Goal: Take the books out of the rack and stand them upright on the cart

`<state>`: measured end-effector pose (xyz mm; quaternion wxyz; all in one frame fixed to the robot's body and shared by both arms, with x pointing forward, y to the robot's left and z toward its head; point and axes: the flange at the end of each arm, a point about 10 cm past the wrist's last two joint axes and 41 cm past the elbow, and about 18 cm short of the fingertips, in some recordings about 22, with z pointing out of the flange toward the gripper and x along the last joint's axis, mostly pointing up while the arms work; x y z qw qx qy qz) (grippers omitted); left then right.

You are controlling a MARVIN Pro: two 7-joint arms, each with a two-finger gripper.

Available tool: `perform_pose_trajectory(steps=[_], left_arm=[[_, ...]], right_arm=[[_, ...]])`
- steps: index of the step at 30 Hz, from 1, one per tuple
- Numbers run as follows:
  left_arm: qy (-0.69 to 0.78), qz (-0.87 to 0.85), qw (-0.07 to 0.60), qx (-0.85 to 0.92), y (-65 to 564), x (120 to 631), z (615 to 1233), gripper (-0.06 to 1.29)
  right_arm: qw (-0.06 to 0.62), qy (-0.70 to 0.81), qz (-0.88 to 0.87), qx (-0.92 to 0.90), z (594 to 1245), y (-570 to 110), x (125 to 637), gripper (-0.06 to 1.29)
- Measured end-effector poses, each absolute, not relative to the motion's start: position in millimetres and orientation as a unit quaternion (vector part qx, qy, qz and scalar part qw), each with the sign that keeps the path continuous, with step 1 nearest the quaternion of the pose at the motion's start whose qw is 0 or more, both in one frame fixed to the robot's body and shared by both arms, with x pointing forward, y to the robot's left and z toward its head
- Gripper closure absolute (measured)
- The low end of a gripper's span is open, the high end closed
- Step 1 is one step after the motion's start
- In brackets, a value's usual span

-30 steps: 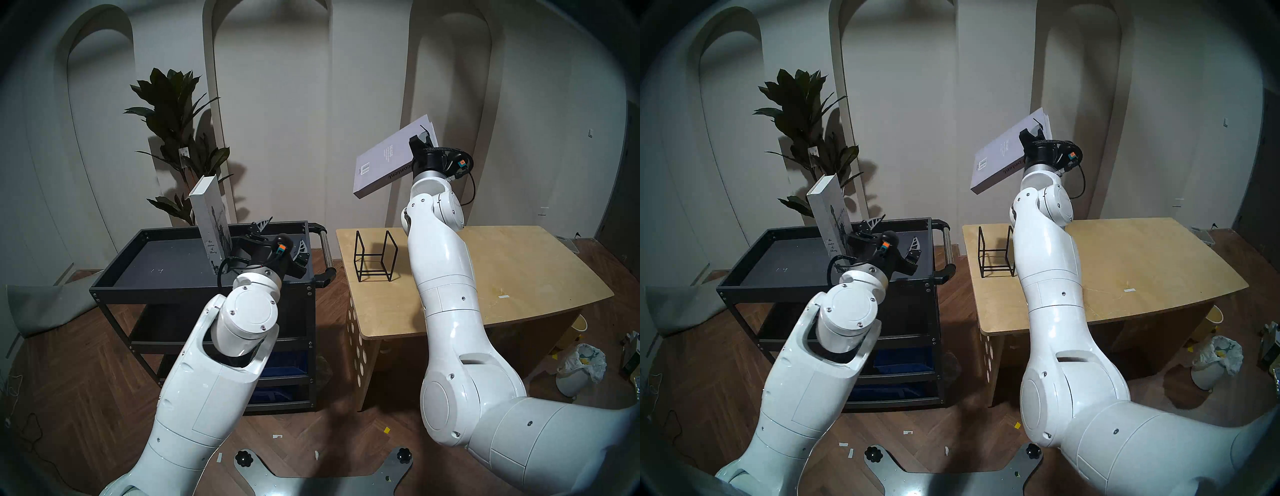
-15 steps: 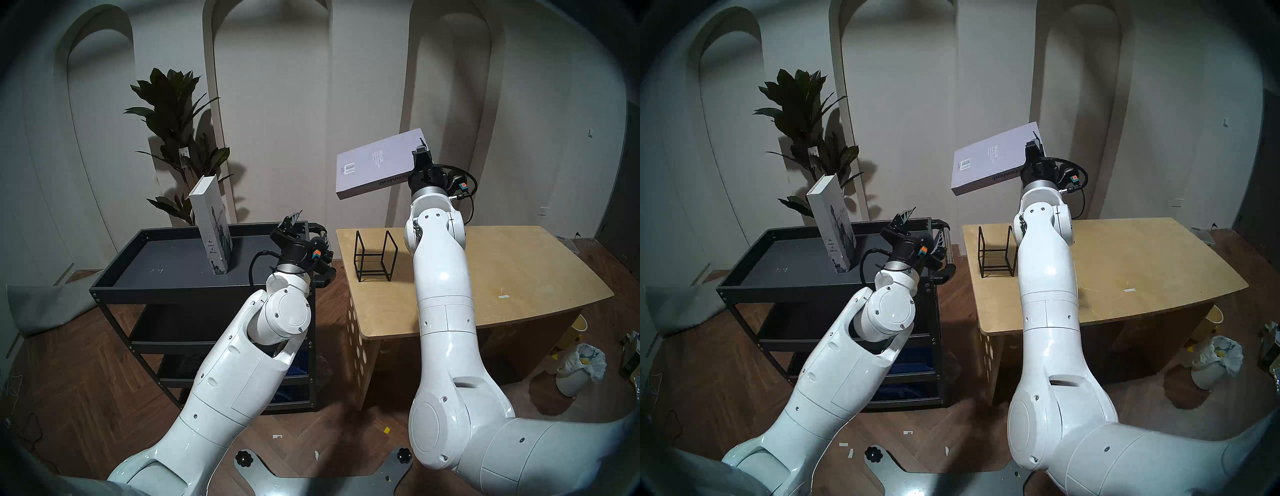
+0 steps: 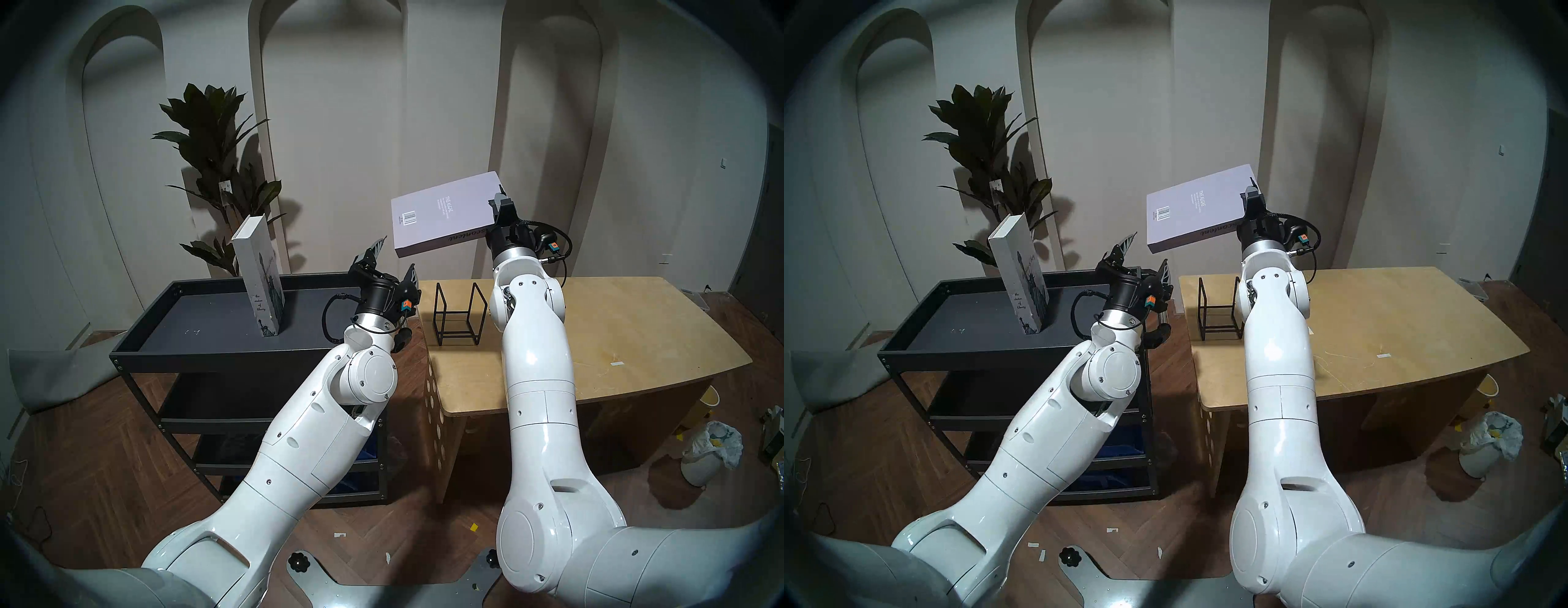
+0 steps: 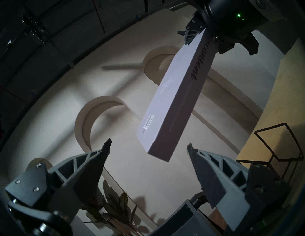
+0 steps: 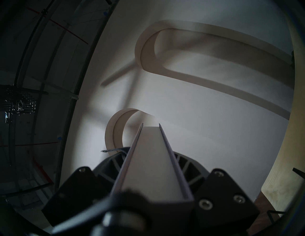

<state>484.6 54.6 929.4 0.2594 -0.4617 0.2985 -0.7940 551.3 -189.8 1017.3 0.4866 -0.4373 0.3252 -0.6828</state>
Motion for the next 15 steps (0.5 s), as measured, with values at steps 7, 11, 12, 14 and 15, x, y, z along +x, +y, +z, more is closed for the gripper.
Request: perform_pose_trajectory(steps=[7,11,12,14,15], left_arm=[[0.318,-0.786,0.285,-0.447,53,500,915,0.02],[0.332,-0.778,0.299,-0.442,54,509,906,0.02],[0.334,-0.776,0.304,-0.441,55,512,904,0.02],[0.336,-0.774,0.309,-0.438,55,515,904,0.02],[0.335,-0.774,0.312,-0.437,56,517,905,0.02]], right_arm=[[0.485,0.303,-0.693,-0.439,1018,-175,551,0.78],[0.474,0.278,-0.708,-0.445,1021,-161,549,0.78],[0.470,0.269,-0.712,-0.447,1022,-155,549,0.78],[0.464,0.258,-0.719,-0.449,1023,-147,547,0.78],[0.461,0.251,-0.722,-0.451,1023,-143,547,0.78]])
